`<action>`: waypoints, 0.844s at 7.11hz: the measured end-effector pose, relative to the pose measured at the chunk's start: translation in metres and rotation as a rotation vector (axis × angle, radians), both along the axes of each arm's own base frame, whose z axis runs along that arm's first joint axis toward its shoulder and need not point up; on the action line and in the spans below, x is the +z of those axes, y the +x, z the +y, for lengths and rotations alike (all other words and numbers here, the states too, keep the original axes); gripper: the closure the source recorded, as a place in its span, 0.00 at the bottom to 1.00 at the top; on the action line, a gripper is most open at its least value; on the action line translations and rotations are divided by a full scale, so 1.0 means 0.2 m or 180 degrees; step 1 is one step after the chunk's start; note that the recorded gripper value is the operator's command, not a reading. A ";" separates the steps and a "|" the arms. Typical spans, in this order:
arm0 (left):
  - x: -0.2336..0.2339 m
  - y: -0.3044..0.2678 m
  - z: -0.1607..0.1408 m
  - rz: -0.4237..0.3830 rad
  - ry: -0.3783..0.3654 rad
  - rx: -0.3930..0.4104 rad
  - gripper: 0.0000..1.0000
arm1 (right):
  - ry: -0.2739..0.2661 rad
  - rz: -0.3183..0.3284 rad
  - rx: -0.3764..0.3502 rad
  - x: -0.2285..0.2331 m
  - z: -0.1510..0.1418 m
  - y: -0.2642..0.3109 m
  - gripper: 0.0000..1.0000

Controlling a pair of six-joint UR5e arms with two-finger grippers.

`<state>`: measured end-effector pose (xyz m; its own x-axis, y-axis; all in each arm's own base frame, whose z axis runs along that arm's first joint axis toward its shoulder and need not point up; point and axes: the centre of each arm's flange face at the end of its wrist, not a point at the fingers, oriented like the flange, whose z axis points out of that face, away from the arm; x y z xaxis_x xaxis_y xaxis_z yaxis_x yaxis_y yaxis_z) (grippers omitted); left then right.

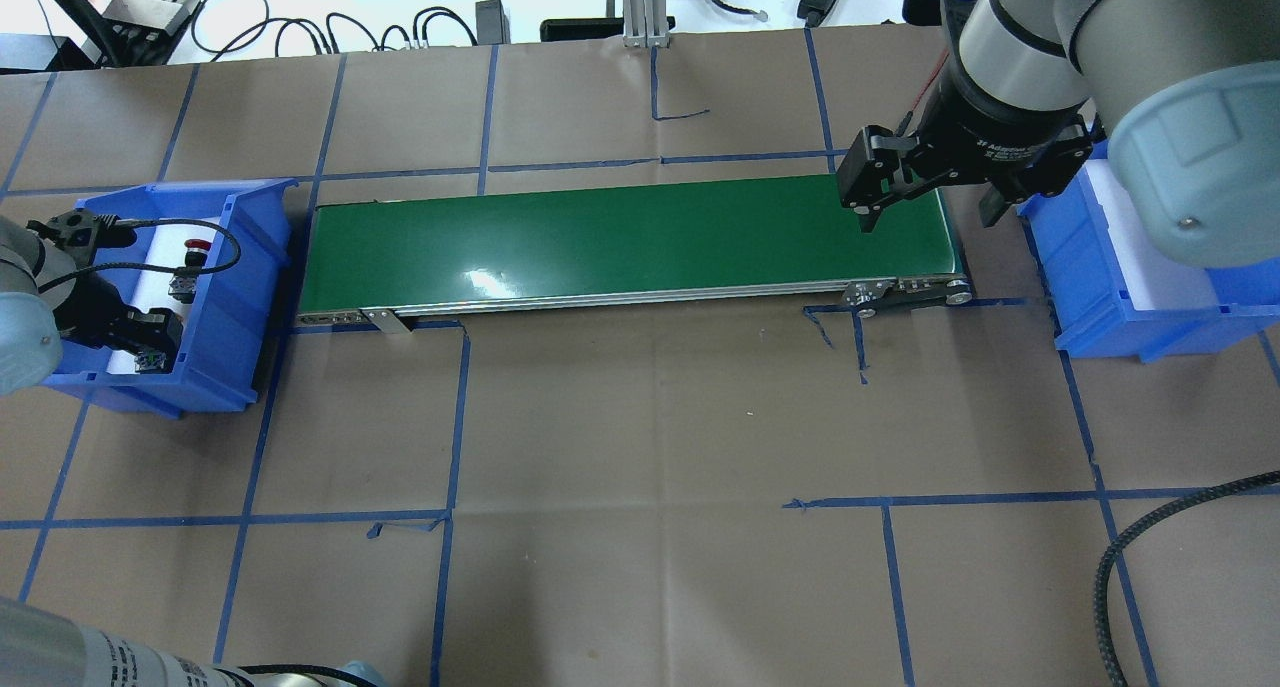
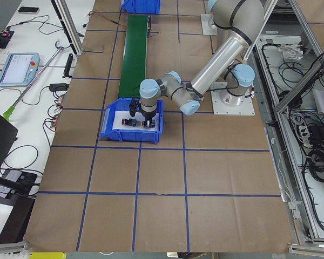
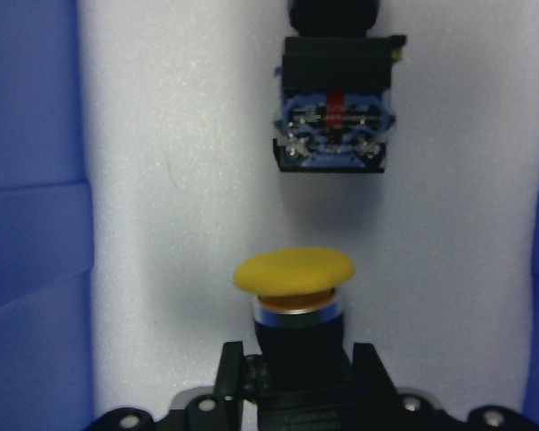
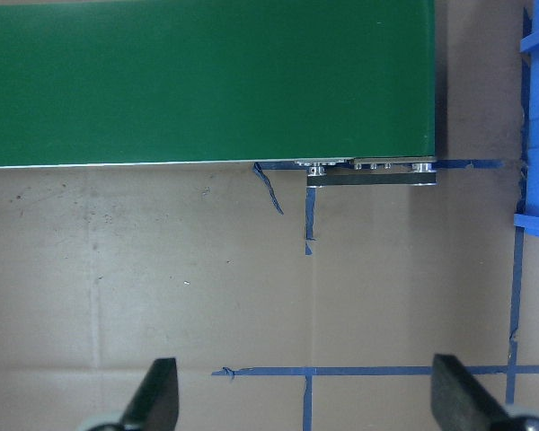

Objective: Transport two buttons from left to right
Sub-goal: 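Lower the left gripper and grasp the yellow-capped button, then lift the yellow button and carry it over the conveyor with left gripper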

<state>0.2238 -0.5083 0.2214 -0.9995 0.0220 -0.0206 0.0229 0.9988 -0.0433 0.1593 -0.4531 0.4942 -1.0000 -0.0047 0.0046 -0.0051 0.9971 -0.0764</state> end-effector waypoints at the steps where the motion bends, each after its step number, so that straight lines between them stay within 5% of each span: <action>1: 0.10 0.02 -0.04 0.0003 0.0002 -0.0010 0.97 | 0.0000 0.0001 0.0000 0.00 0.00 0.00 0.00; 6: 0.78 0.09 -0.22 0.0069 0.0082 -0.0075 0.97 | -0.0001 -0.0003 0.0003 0.00 0.00 0.00 0.00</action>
<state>0.2424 -0.5532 0.3774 -0.9990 0.0458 0.0019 0.0457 0.9988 -0.0183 0.1593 -0.4536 0.4943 -1.0000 -0.0055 0.0037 -0.0058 0.9970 -0.0768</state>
